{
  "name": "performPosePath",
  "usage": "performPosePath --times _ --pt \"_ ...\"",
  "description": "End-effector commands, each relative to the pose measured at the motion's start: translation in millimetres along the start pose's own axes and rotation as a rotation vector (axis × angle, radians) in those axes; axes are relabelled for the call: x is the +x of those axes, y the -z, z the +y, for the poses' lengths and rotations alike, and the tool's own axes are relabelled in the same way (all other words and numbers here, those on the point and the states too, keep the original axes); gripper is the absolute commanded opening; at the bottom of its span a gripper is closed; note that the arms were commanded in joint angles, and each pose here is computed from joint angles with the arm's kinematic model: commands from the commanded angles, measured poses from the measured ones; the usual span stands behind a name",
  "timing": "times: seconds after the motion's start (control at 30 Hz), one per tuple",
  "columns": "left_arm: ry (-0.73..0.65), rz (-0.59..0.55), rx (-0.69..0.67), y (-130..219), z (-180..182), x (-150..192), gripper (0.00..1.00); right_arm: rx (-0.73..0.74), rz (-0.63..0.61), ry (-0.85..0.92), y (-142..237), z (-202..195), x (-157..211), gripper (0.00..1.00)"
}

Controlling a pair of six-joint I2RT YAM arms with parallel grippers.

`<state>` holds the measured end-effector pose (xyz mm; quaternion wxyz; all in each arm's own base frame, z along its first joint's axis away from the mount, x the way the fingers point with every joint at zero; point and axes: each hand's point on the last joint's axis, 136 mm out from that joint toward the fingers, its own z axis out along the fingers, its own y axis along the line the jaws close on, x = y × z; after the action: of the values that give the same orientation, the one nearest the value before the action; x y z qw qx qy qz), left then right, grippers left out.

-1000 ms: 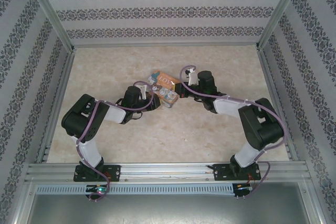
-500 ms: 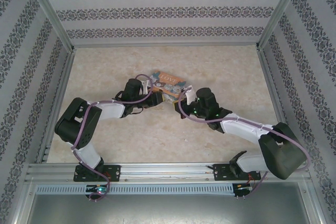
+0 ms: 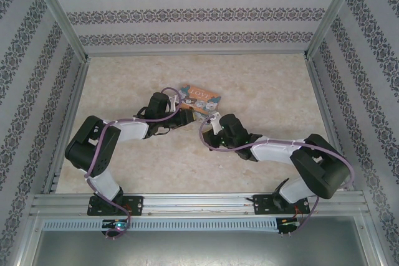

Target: Unlock the padlock with the key

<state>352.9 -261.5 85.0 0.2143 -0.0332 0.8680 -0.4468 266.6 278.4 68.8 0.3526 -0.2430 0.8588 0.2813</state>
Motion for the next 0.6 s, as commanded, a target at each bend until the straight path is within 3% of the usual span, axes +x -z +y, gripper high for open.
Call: performPosePath --times 0.0,0.57 --pt "-0.019 -0.015 0.056 -0.4 -19.4 -8.4 0.28 0.038 -0.058 0.016 -6.9 -2.0 -15.4 0.0" --pt "-0.011 -0.014 0.061 -2.6 -16.4 -6.9 0.28 0.105 -0.105 0.008 -26.2 -6.4 -31.2 0.0"
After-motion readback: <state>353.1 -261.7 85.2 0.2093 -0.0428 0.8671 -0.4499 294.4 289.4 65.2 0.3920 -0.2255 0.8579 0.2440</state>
